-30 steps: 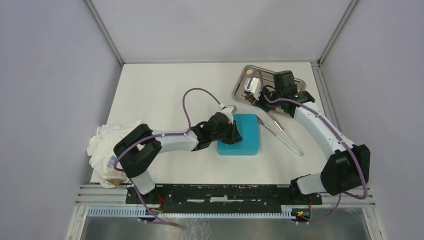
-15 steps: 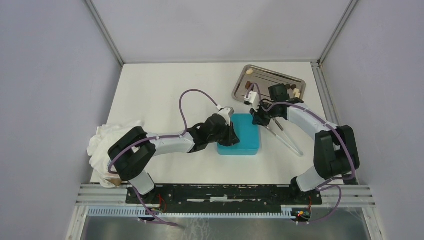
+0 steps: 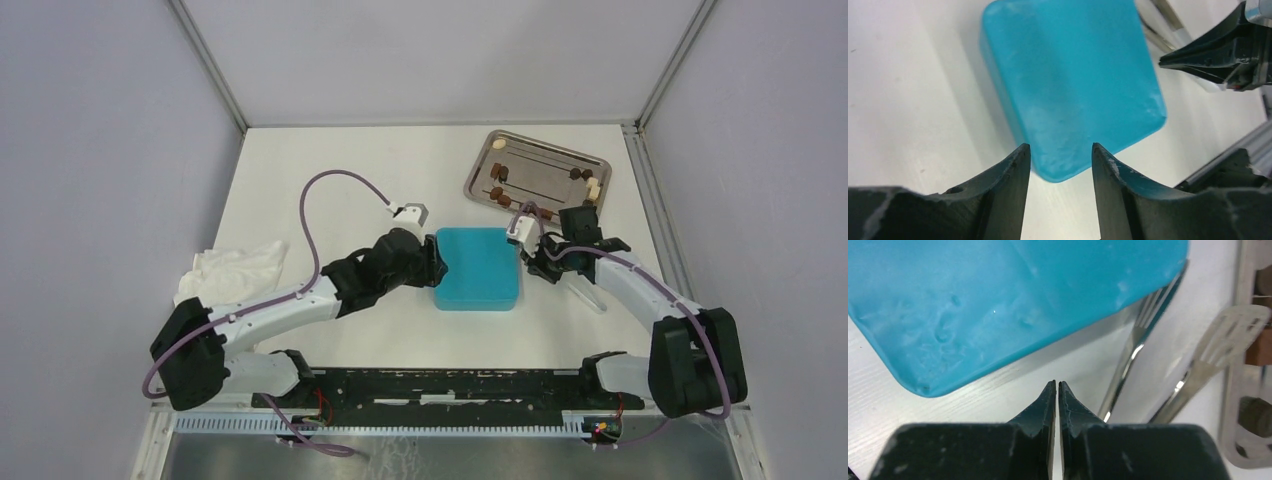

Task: Pack the chocolate
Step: Close the box lid on the packing box, then reset both arms

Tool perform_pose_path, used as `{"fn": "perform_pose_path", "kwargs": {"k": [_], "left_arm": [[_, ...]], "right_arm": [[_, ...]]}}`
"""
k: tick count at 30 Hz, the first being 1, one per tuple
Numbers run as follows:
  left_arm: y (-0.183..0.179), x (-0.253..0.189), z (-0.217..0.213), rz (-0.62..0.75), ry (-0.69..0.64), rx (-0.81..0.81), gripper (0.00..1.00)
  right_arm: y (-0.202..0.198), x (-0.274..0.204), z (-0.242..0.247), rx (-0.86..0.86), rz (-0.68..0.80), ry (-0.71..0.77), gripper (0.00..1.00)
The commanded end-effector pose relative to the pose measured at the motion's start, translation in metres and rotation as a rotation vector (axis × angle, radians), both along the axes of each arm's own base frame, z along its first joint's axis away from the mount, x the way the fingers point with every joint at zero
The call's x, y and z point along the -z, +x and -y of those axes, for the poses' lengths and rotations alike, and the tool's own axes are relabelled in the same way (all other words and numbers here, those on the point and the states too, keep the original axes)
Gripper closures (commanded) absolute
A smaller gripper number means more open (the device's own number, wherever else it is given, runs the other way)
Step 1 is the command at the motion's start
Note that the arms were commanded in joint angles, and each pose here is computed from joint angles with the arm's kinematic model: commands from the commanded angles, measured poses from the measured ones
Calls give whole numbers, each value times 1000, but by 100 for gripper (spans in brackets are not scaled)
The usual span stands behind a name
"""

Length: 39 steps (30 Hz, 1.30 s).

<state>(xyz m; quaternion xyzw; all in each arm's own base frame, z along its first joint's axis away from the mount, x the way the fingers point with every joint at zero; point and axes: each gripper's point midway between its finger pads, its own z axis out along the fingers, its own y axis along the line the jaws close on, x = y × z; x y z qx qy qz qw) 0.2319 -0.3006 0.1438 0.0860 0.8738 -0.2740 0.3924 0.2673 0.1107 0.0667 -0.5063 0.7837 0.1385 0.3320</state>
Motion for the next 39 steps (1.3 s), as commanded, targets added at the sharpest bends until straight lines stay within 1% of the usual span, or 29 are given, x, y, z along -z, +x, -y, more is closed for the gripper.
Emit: {"fn": "perform_pose_path", "kwargs": {"k": [1, 2, 4, 6, 8, 10, 11, 13, 16, 20, 23, 25, 26, 27, 29, 31, 33, 34, 36, 37, 38, 39], "left_arm": [[-3, 27, -52, -1, 163, -138, 44], [-6, 28, -55, -7, 151, -147, 43], [-11, 27, -61, -10, 119, -164, 42], [-17, 24, -69, 0, 86, -180, 41], [-21, 15, -76, 23, 48, -192, 41], [-25, 4, -82, 51, 10, -197, 40], [-26, -3, -85, 66, -7, -200, 38], [-30, -17, -90, 97, -48, -193, 37], [-35, -33, -91, 127, -112, -167, 33], [-43, -62, -78, 173, -241, -95, 25], [-48, -88, -71, 214, -332, -50, 17], [-50, -107, -69, 243, -386, -33, 8], [-52, -121, -67, 264, -424, -18, 2], [-55, -137, -63, 289, -467, 11, 1], [-62, -173, -62, 348, -535, 55, 0], [-63, -203, -65, 401, -525, 76, 0], [-58, -218, -73, 412, -448, 47, 0], [-52, -224, -78, 412, -403, 16, 0], [-44, -227, -87, 409, -320, -33, 0], [-41, -227, -91, 405, -288, -52, 0], [-39, -228, -93, 404, -267, -62, 0], [-39, -230, -94, 405, -258, -63, 0]], "right_arm": [[0, 22, -1, 14, -48, -93, 91], [-3, 27, -5, 10, -72, -108, 92], [-14, 31, -27, -53, -133, -72, 92], [-32, 20, -62, -167, -192, 55, 92], [-50, -7, -98, -295, -215, 241, 93], [-59, -29, -117, -367, -188, 357, 93], [-59, -36, -121, -385, -166, 380, 93], [-54, -44, -119, -380, -112, 366, 91], [-38, -53, -103, -324, -2, 296, 89], [-9, -78, -64, -194, 183, 213, 85], [7, -104, -32, -80, 305, 211, 84], [12, -119, -17, -22, 387, 217, 73], [15, -127, -12, 2, 431, 221, 63], [16, -134, -8, 17, 471, 221, 52], [18, -150, -5, 29, 542, 230, 23], [18, -169, -7, 28, 572, 258, 2], [17, -198, -14, 8, 571, 302, 2], [19, -213, -16, 33, 558, 338, 2], [29, -252, -8, 186, 567, 426, 2], [34, -273, 1, 274, 596, 453, 2], [33, -289, 6, 323, 618, 476, 2], [28, -307, 9, 324, 656, 476, 2]]}}
